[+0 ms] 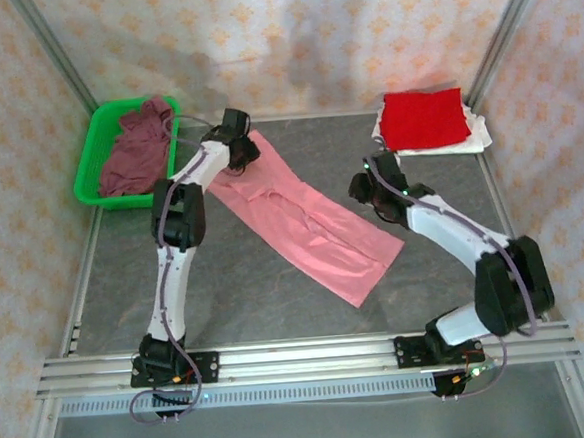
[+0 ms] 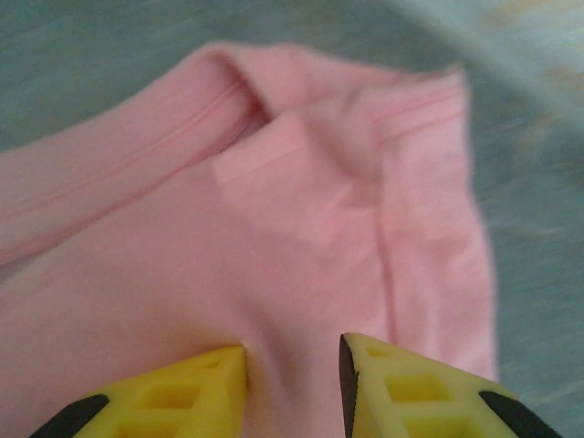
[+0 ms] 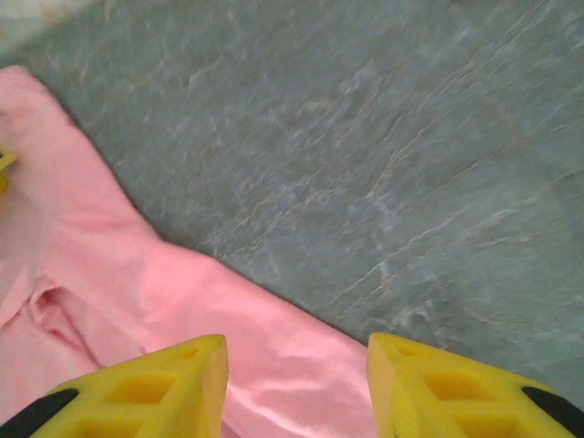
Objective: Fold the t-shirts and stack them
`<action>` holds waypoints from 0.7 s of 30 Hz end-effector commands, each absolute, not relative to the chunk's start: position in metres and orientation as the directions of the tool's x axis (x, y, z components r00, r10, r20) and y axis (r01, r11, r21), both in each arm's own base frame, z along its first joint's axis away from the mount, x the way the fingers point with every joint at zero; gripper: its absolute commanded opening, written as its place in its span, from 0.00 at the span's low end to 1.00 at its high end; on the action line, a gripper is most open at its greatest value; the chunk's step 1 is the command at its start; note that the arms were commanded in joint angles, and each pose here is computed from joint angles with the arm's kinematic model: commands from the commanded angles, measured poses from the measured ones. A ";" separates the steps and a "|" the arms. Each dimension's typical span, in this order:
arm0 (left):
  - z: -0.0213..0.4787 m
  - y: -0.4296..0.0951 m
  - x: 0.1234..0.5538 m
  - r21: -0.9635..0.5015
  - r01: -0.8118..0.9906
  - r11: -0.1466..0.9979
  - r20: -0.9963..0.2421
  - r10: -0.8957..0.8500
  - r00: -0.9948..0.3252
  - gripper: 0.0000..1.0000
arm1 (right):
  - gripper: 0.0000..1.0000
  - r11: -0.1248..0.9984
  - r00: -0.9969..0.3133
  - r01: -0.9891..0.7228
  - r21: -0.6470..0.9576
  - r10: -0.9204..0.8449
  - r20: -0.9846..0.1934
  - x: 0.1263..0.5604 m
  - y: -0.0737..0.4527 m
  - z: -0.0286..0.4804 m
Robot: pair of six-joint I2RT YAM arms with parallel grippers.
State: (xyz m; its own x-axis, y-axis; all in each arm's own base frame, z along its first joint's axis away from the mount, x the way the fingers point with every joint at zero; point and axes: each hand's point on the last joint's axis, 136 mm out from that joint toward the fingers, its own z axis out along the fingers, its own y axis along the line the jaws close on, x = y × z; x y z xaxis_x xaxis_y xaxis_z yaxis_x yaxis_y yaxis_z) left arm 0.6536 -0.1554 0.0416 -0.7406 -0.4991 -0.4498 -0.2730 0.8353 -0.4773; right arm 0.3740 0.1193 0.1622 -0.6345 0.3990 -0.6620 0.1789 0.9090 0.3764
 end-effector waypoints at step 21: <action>0.149 -0.166 0.617 -0.457 -0.179 0.871 -0.562 -0.439 -0.701 0.32 | 0.32 0.975 -0.880 0.004 0.222 0.109 -0.462 0.436 0.179 0.086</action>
